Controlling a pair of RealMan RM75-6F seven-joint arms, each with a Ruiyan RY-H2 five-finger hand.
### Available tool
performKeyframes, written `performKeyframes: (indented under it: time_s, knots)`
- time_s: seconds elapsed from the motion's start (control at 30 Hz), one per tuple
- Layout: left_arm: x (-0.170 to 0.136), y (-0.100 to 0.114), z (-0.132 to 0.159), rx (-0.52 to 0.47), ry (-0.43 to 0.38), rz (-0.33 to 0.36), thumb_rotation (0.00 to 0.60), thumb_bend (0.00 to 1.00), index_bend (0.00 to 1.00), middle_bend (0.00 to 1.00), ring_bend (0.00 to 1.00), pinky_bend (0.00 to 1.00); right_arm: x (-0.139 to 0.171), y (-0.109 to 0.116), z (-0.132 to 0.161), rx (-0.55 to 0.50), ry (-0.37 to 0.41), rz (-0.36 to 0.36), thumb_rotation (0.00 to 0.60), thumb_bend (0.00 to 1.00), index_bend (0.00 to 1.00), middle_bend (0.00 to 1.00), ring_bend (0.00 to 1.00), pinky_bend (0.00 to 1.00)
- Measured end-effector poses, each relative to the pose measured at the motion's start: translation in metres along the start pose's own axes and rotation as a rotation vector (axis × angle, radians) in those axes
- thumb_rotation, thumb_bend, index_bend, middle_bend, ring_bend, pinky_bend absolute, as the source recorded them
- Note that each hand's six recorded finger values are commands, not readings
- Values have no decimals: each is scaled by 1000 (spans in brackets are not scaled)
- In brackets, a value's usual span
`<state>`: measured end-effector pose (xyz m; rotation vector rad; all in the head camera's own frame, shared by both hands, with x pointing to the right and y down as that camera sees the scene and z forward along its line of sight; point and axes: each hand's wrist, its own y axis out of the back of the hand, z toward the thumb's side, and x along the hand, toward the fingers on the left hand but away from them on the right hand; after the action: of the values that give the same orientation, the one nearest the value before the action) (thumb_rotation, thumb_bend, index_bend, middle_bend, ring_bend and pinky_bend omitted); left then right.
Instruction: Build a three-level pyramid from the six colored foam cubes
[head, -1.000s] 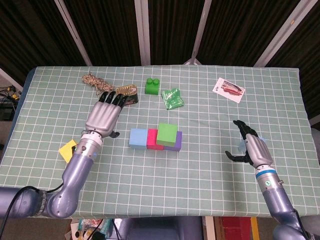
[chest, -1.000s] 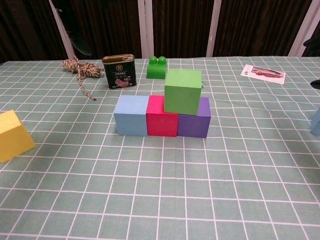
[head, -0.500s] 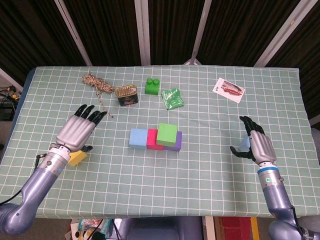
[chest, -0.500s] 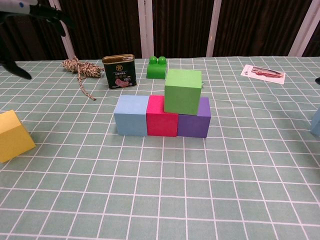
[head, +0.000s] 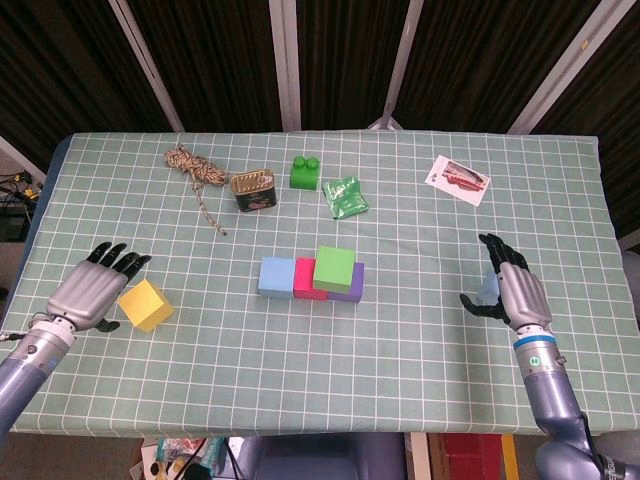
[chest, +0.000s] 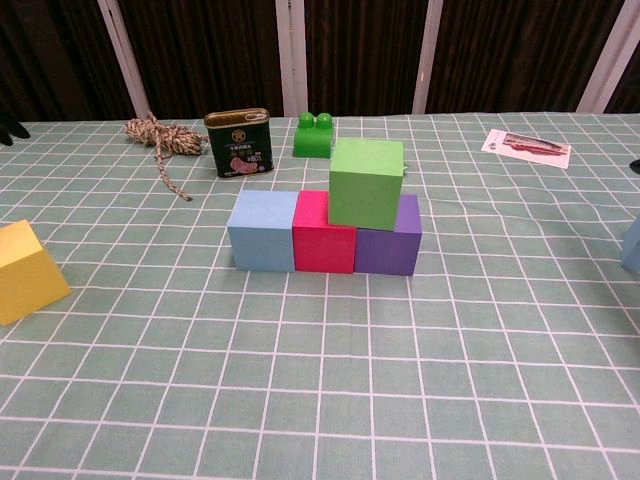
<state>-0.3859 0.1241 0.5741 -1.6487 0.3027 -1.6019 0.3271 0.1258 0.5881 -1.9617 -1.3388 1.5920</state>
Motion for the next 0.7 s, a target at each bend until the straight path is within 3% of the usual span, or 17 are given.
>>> performKeyframes:
  time_s: [0.27,0.7]
  knots:
    - [5,-19,-10,22,2,-33,600,30,0,100,0,44,1,-3,2,2,4,7,600,314,0,0,0,0]
    - [38,-36,-4,227,-124,1,600,18,0,80,0,45,2,-2,-2,10,-9,8,600,313,0,0,0,0]
